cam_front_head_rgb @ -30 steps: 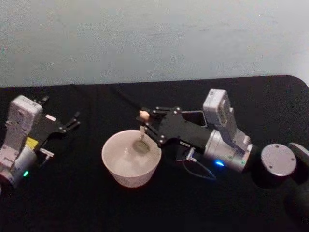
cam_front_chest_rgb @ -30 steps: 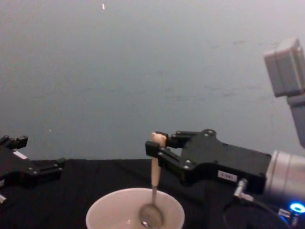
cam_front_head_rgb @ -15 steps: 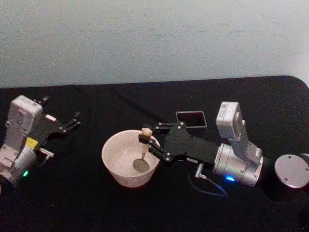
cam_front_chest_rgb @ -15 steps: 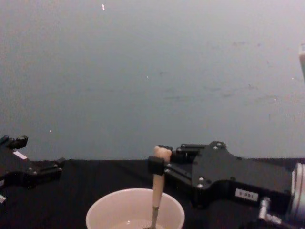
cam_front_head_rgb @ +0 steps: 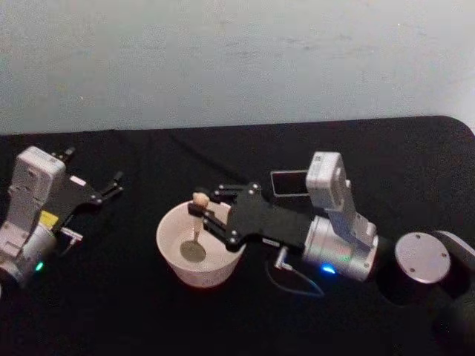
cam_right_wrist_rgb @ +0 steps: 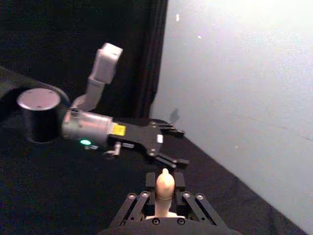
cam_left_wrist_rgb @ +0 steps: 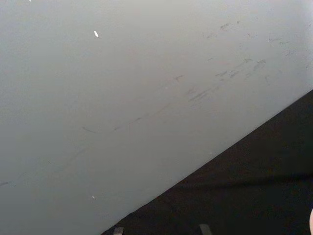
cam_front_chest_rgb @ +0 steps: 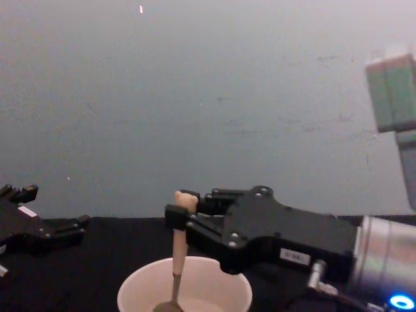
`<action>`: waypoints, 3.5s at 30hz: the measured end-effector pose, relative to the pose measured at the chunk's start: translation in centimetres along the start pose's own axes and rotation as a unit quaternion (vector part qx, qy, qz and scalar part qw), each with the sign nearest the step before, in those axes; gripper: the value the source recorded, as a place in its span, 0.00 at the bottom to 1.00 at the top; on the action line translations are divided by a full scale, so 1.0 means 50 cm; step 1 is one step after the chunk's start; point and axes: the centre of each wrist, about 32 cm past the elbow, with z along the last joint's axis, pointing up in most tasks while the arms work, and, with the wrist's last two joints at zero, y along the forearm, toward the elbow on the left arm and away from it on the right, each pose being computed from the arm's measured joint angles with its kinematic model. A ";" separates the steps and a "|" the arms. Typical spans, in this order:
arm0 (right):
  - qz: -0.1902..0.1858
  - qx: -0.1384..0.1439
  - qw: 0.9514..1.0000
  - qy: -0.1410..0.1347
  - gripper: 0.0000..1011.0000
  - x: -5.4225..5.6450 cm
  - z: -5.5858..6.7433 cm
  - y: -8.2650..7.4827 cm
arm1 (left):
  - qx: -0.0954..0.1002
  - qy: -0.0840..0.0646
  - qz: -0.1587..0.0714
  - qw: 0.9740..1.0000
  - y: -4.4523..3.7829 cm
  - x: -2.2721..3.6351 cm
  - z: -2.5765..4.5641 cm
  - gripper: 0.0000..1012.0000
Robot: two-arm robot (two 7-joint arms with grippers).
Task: Pick up the stirring spoon with one hand, stir inside the cup, then place it back in its original position.
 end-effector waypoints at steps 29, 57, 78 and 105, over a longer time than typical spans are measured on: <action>-0.035 -0.018 0.999 -0.016 0.21 0.025 -0.001 -0.049 | 0.000 0.000 0.000 1.000 0.000 0.000 0.000 0.99; -0.019 -0.010 1.000 -0.008 0.21 -0.001 -0.007 0.006 | 0.000 0.000 0.000 1.000 0.000 0.000 0.000 0.99; -0.053 -0.026 0.998 -0.009 0.21 0.022 -0.010 -0.035 | 0.000 0.000 0.000 1.000 0.000 0.000 0.000 0.99; -0.010 -0.004 1.000 0.010 0.21 -0.015 0.000 0.006 | 0.000 0.000 0.000 1.000 0.000 0.000 0.000 0.99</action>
